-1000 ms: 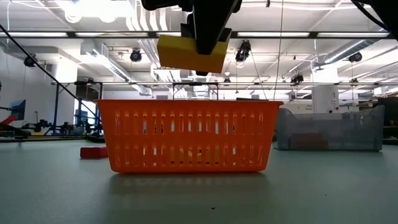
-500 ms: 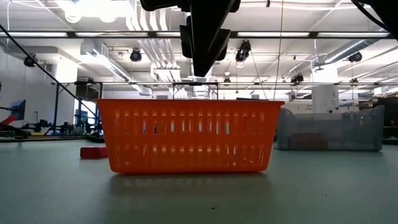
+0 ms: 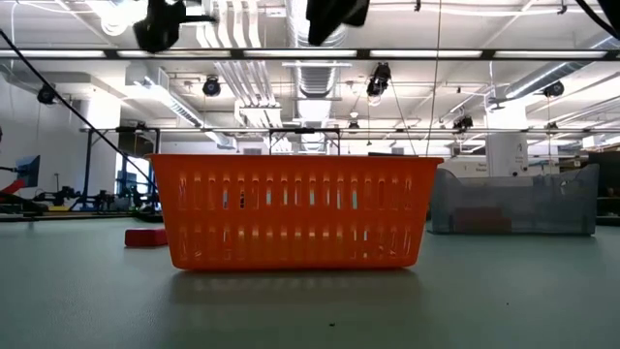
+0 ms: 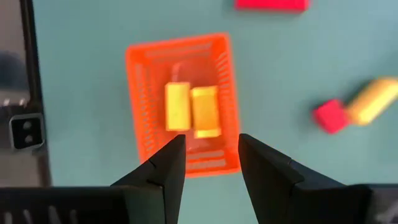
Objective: Sort & place blocks by color
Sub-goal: Put the red block into the black bin
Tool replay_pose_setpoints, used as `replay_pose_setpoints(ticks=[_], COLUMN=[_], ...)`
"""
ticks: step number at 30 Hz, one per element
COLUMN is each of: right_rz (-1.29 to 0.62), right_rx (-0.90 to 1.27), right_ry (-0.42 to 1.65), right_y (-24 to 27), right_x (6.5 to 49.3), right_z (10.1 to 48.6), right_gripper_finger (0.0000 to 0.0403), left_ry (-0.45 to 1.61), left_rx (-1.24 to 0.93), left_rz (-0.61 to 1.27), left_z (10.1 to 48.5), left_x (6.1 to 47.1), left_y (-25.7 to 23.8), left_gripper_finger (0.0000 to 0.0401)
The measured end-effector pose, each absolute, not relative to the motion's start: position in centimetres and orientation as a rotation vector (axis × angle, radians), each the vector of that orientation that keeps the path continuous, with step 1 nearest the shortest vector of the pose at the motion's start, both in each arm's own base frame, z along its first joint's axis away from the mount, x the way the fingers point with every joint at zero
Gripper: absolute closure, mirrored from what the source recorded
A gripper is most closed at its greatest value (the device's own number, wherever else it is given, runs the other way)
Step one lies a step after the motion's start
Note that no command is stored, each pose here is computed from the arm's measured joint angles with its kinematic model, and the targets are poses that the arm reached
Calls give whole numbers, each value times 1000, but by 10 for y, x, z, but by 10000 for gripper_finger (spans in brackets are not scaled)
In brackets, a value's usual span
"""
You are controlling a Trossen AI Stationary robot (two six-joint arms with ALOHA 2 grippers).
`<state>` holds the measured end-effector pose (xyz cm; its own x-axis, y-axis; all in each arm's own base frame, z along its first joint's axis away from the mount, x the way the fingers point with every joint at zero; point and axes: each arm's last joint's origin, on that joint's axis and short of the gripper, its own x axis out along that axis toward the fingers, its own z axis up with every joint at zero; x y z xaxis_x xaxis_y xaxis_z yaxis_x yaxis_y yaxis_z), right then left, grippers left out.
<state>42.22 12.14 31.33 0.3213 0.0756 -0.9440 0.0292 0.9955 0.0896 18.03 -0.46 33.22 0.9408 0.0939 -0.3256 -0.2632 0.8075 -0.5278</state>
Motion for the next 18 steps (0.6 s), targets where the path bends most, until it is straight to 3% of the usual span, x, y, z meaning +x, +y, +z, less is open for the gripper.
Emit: replay_pose_setpoints(ticks=[9, 18], right_rz=[-124, -145], right_rx=[32, -36], right_ry=[1073, 946], right_y=[101, 76], right_x=[402, 381], right_z=[359, 399], right_gripper_finger=[266, 266], left_ry=[672, 936], left_rx=[-782, -919], left_rz=[352, 441], left_z=[282, 236], left_x=[205, 235], left_y=[-10, -30], left_gripper_finger=[214, 214])
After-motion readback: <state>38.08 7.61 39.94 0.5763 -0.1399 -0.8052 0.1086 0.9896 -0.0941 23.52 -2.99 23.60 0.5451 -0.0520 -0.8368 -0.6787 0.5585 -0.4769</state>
